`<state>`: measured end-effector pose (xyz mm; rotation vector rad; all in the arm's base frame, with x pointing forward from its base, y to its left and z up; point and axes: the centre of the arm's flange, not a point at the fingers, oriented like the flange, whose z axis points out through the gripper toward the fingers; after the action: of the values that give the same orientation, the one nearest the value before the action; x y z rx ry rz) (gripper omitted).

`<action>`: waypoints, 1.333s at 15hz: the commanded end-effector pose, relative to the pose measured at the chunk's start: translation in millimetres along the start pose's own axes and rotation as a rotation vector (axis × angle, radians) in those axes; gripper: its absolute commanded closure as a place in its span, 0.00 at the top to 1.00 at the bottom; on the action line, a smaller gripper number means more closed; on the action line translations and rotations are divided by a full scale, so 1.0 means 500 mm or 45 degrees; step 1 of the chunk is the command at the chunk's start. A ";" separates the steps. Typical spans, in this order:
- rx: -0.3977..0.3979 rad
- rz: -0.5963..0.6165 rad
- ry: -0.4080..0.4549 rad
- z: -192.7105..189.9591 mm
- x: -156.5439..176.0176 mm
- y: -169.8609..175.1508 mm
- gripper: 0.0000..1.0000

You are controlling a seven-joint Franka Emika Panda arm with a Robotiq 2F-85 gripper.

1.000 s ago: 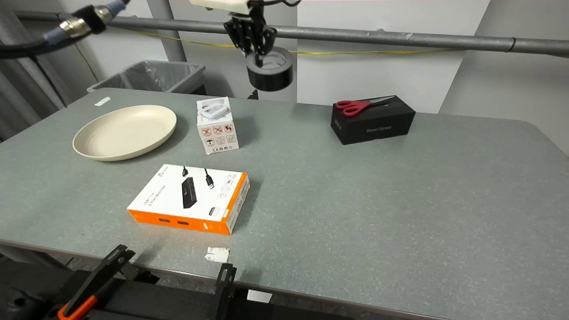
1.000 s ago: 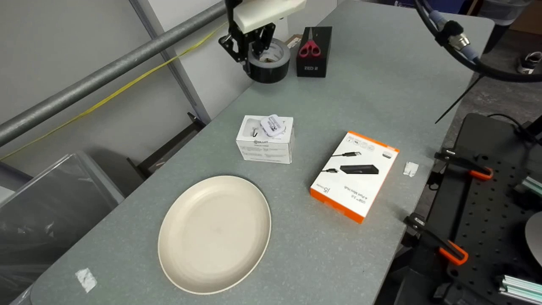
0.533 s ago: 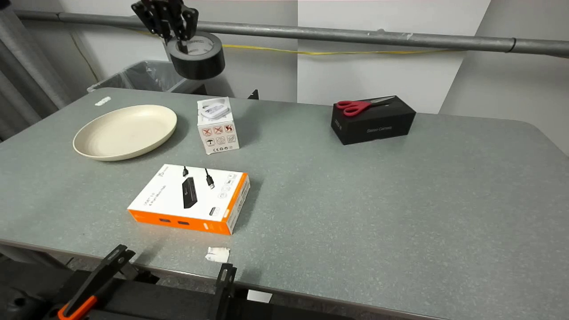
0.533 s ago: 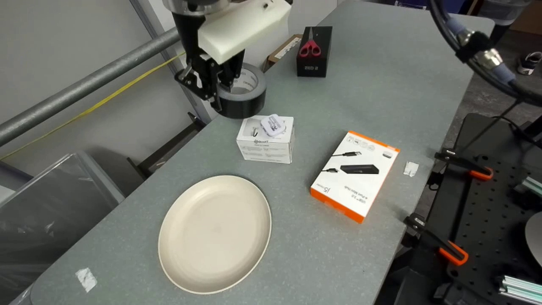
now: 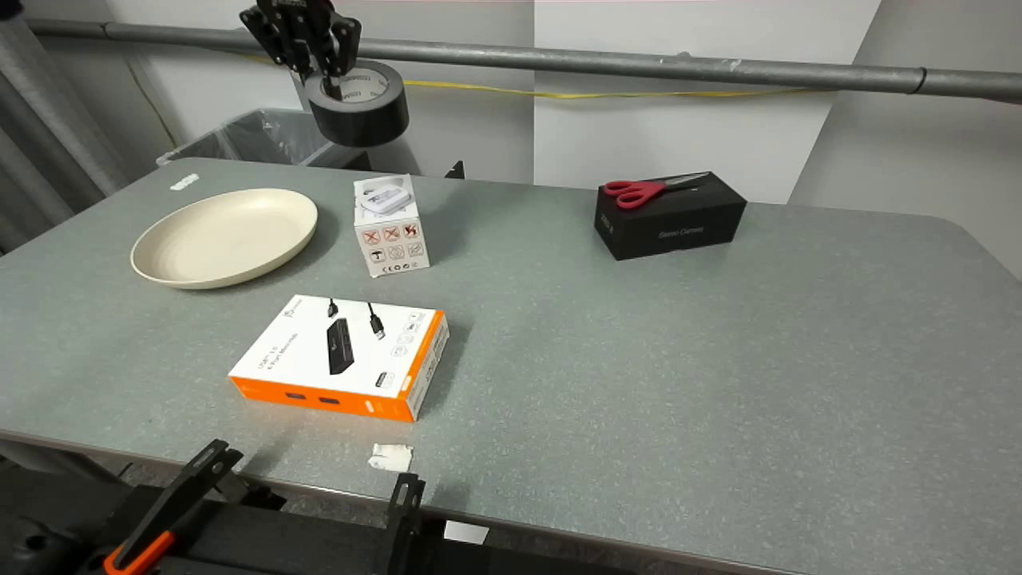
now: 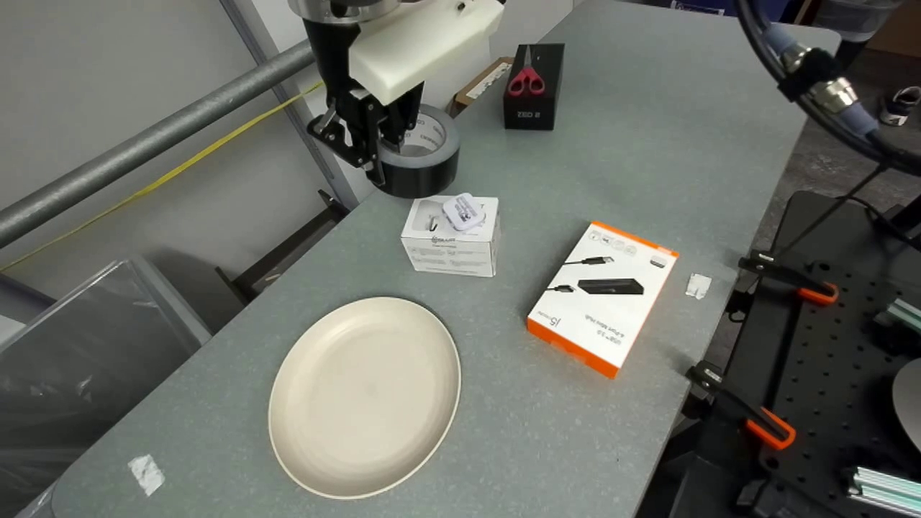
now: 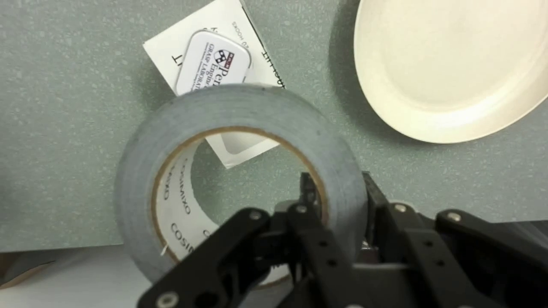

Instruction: Put the tape on the plate

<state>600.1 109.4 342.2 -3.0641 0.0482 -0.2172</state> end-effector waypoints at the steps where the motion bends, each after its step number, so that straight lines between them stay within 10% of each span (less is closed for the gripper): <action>1: 0.018 -0.123 0.011 0.000 0.008 -0.069 0.07; 9: 0.031 -0.569 -0.079 0.099 -0.028 -0.367 0.07; 20: 0.054 -0.736 -0.330 0.270 -0.065 -0.384 0.07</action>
<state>571.8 303.8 220.8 -2.9769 -0.7813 0.1537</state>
